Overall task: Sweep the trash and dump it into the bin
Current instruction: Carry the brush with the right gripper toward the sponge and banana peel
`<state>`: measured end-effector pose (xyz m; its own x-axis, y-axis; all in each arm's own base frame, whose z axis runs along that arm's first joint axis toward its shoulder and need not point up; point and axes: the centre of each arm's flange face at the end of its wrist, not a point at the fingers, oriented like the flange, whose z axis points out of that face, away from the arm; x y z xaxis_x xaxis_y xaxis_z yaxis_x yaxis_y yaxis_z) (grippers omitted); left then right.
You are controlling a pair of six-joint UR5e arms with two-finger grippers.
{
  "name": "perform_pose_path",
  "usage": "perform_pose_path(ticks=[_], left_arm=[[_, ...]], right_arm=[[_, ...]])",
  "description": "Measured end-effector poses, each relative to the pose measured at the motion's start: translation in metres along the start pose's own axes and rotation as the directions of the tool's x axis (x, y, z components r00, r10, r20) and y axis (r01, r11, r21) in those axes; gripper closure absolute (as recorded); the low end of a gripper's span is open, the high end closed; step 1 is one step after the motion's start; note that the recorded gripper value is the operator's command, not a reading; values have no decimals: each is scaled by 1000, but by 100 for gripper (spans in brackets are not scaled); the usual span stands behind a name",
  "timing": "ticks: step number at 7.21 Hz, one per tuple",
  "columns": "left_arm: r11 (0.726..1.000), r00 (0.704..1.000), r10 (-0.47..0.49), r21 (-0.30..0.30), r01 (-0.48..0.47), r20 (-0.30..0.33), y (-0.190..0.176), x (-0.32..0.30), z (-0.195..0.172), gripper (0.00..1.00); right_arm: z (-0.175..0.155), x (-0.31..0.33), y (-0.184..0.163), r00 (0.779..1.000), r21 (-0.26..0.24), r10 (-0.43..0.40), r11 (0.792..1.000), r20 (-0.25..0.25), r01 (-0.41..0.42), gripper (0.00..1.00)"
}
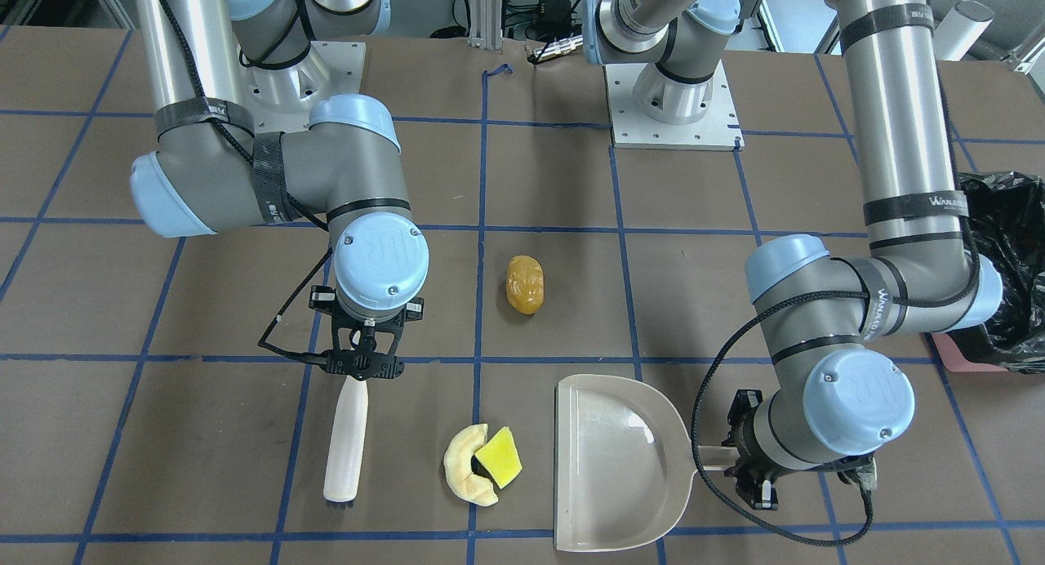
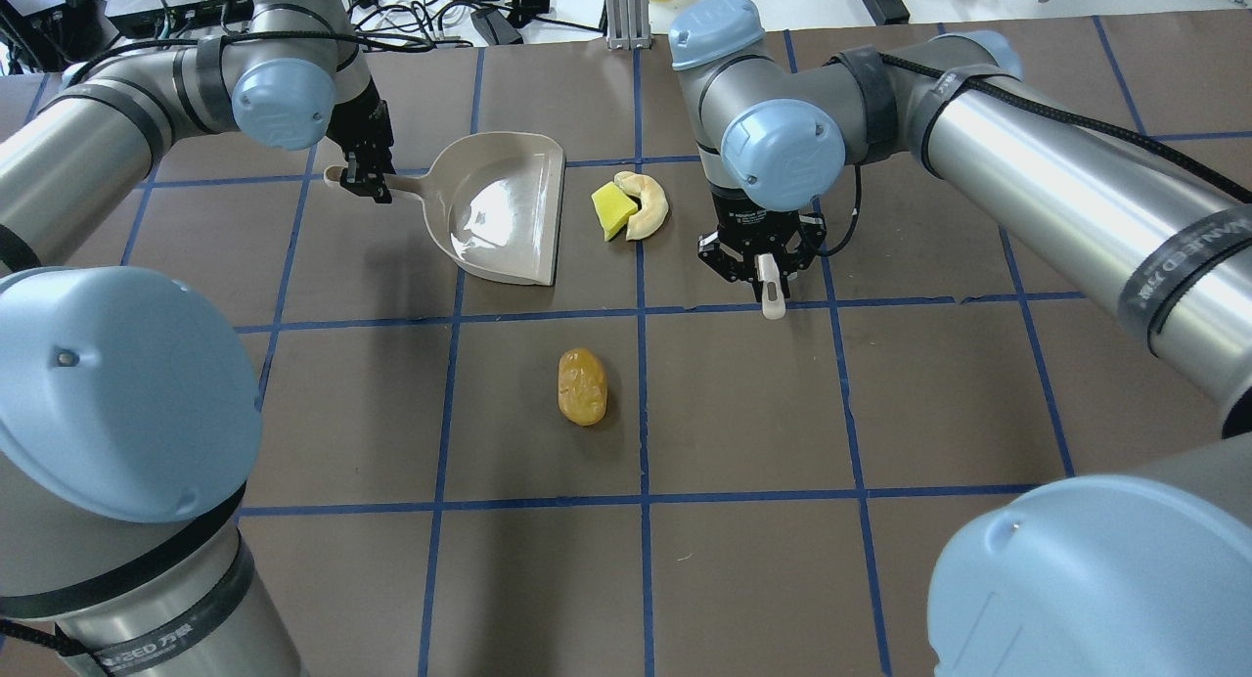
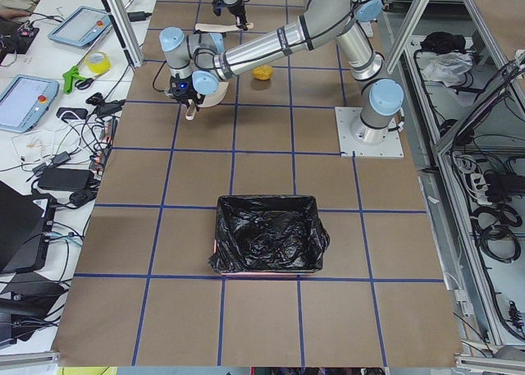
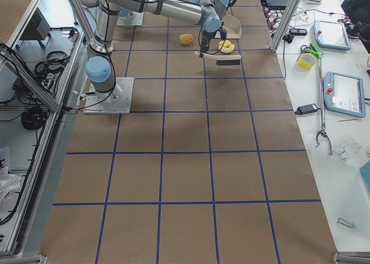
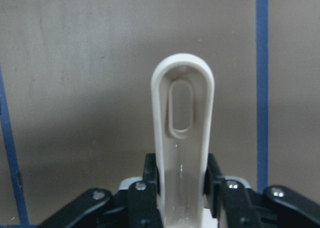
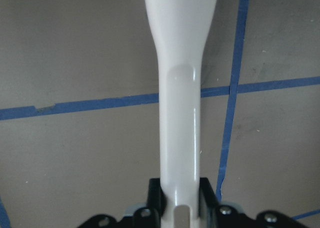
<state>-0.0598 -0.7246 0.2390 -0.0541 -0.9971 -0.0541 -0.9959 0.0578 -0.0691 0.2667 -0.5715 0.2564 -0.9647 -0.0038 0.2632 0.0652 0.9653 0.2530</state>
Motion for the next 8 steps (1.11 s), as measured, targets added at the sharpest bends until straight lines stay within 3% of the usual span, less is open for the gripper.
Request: perform_pose_path(ticks=[6, 8], left_arm=[[999, 998, 16, 28, -17, 64, 6, 6, -12, 100], [999, 998, 16, 27, -18, 68, 7, 8, -5, 100]], right_arm=[[-11, -62, -12, 995, -2, 28, 1000, 96, -28, 92], [-11, -81, -13, 995, -4, 21, 1000, 99, -21, 92]])
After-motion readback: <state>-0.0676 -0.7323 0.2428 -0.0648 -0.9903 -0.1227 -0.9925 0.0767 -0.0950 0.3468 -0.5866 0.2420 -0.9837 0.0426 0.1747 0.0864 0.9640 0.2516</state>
